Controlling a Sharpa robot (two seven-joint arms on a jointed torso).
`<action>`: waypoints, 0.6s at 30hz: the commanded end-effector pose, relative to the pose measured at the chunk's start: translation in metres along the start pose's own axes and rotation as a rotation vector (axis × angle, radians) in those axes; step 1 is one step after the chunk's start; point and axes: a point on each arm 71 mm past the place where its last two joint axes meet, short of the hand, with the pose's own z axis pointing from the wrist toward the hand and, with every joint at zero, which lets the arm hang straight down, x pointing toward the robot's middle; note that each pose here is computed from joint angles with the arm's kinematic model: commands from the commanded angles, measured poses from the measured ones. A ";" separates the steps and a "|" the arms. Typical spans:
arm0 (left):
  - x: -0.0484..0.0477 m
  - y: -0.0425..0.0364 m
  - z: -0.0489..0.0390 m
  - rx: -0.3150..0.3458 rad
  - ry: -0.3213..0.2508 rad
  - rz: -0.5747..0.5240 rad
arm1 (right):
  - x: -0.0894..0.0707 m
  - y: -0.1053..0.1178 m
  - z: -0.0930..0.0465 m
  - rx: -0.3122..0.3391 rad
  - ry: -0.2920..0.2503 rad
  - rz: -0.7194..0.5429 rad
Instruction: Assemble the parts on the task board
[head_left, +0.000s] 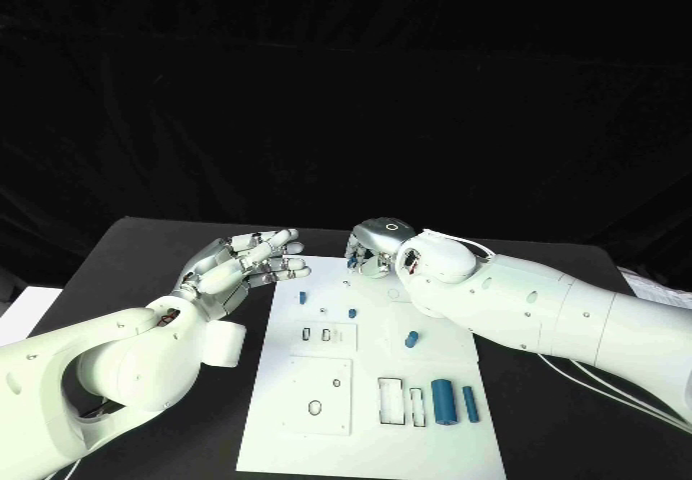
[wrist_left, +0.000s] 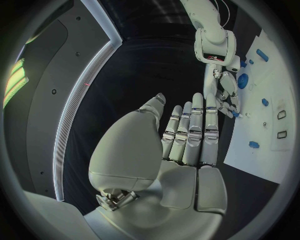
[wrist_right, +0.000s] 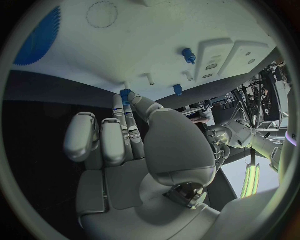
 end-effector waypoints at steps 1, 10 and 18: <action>0.0018 -0.0013 0.0004 0.008 0.018 -0.009 | 0.007 0.002 -0.002 -0.010 0.030 -0.013; 0.0010 -0.0016 0.0003 0.010 0.015 -0.008 | 0.007 0.004 -0.004 -0.014 0.026 -0.008; 0.0004 -0.0019 0.0001 0.011 0.014 -0.007 | 0.007 0.002 -0.004 -0.008 0.027 -0.008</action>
